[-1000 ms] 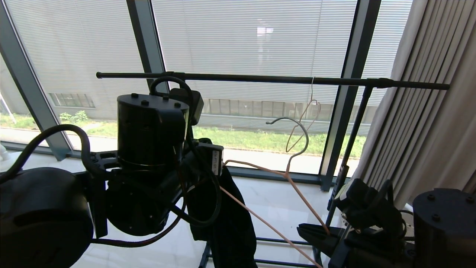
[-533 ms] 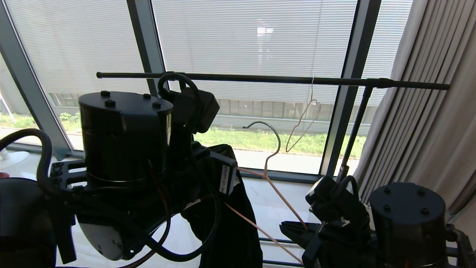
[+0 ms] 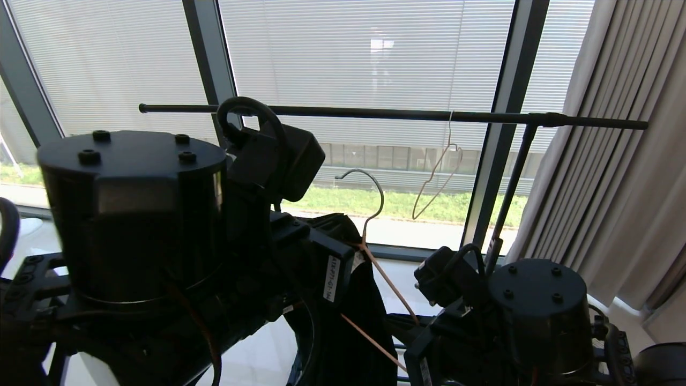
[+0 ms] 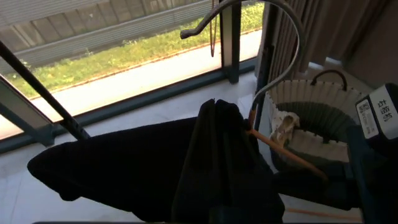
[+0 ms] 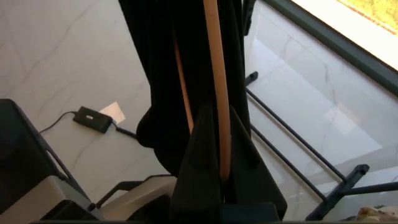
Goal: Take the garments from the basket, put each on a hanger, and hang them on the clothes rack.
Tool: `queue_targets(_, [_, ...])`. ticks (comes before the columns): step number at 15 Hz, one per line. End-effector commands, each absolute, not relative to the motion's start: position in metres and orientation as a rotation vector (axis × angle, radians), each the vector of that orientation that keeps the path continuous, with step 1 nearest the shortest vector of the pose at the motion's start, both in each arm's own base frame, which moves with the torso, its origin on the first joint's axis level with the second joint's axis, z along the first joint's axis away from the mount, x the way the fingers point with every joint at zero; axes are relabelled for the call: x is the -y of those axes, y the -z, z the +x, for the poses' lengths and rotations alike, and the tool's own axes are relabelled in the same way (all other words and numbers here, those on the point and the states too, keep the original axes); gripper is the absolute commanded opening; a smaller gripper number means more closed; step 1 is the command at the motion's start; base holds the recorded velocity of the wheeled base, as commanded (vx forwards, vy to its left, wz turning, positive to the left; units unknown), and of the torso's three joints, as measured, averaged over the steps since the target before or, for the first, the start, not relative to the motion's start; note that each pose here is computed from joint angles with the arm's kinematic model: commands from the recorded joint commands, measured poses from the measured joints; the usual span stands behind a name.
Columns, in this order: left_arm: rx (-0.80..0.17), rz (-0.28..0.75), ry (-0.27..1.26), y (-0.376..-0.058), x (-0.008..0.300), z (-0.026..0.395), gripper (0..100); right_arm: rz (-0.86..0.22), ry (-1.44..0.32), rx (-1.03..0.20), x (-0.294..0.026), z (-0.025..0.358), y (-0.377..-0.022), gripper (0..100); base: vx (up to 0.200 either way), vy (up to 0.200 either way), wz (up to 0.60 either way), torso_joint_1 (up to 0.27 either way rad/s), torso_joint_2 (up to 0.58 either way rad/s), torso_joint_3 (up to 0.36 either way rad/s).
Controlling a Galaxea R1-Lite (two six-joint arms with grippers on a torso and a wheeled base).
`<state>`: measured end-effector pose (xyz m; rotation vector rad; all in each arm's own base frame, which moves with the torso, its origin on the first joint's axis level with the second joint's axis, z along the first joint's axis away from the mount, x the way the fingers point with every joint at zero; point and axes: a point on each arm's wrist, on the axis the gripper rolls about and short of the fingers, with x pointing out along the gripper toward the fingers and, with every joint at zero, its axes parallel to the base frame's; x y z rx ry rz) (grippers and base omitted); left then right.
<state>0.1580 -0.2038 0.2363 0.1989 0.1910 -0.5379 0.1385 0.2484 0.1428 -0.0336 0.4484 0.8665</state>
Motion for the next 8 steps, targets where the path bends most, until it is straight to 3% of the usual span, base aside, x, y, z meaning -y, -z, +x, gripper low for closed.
queue_targets(1, [-0.168, 0.212, 0.544, -0.2401, 0.1918, 0.1488, 0, -0.019, -0.837, -0.457, -0.2491, 0.1399, -0.1412, 0, 0.0, 0.0, 0.0, 0.0, 0.0, 0.0])
queue_targets(4, [-0.167, 0.277, 0.551, -0.2334, 0.1836, 0.1428, 0, 0.006, -0.796, -0.449, -0.2492, 0.1409, -0.1434, 0, 0.0, 0.0, 0.0, 0.0, 0.0, 0.0])
queue_targets(5, [-0.167, 0.278, 0.551, -0.2337, 0.1851, 0.1439, 100, 0.019, -0.79, -0.429, -0.251, 0.1422, -0.1473, 0, 0.0, 0.0, 0.0, 0.0, 0.0, 0.0])
queue_targets(8, [-0.156, 0.271, 0.537, -0.2381, 0.1854, 0.1477, 100, 0.028, -0.78, -0.404, -0.2525, 0.1434, -0.1511, 0, 0.0, 0.0, 0.0, 0.0, 0.0, 0.0])
